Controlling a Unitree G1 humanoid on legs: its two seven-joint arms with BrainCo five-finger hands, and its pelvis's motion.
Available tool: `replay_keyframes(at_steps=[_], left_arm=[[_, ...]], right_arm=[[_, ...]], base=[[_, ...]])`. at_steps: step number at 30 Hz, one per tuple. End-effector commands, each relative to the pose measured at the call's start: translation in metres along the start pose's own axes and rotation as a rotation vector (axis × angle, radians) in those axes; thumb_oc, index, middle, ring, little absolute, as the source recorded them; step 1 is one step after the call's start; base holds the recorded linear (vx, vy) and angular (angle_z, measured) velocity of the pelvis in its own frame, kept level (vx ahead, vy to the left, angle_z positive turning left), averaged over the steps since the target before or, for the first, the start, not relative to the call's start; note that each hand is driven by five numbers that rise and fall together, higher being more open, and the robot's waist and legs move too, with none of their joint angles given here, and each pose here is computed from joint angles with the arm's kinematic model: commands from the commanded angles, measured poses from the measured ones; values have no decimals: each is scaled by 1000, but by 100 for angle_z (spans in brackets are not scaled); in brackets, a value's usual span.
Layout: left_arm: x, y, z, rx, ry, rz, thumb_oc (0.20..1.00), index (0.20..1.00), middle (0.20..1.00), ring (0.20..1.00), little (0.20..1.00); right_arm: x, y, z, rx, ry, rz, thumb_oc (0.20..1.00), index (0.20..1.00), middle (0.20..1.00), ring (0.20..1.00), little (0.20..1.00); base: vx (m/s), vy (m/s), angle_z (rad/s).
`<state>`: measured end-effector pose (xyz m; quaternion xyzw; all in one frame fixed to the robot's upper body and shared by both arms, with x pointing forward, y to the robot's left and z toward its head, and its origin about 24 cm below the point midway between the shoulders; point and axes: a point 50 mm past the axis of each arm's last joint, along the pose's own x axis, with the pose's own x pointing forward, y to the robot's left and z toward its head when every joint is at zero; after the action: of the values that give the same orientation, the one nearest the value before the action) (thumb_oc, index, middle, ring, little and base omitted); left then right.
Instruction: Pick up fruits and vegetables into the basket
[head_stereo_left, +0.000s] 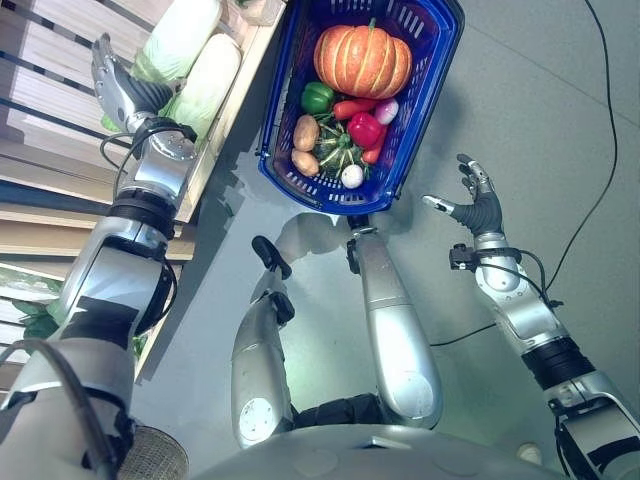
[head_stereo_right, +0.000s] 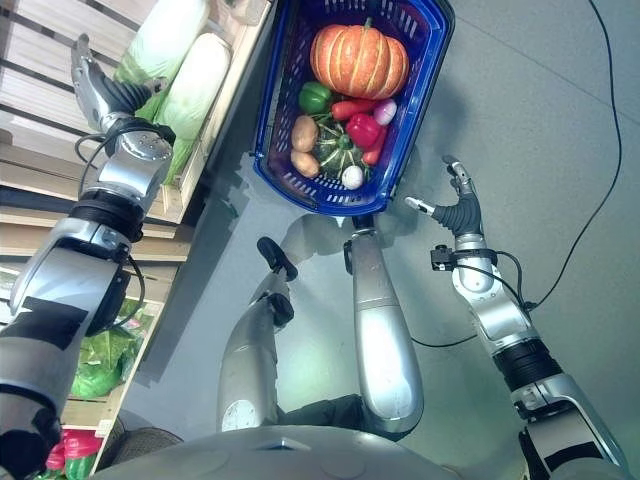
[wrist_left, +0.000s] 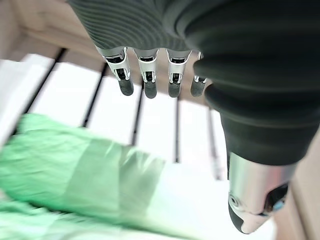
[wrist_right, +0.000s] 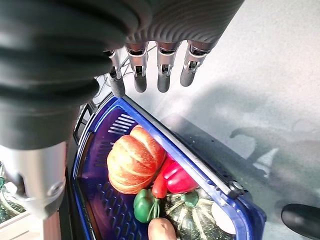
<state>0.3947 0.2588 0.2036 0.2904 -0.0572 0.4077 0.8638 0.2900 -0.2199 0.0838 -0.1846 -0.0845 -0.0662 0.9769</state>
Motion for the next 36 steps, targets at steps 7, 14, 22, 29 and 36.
replay_keyframes(at_steps=[7,14,22,29,36], left_arm=[[29,46,-47,165,226,65,1000,1000,1000,1000,1000],[31,52,-59,244,273,15,1000,1000,1000,1000,1000],[34,48,-52,286,218,-62,1000,1000,1000,1000,1000],[35,41,-33,255,114,-91,1000,1000,1000,1000,1000],[42,49,1,166,-23,26,1000,1000,1000,1000,1000]], right_arm=[[-4,-6,-4,47,34,-21,1000,1000,1000,1000,1000],[-3,-10,-4,60,42,-28,1000,1000,1000,1000,1000],[0,-12,-2,68,51,-22,1000,1000,1000,1000,1000],[0,-15,-3,79,61,-19,1000,1000,1000,1000,1000],[-4,-15,-8,95,72,-28,1000,1000,1000,1000,1000]], base=[[15,32,-2],[13,48,-7],[4,50,-3],[5,40,-3],[5,12,-3]])
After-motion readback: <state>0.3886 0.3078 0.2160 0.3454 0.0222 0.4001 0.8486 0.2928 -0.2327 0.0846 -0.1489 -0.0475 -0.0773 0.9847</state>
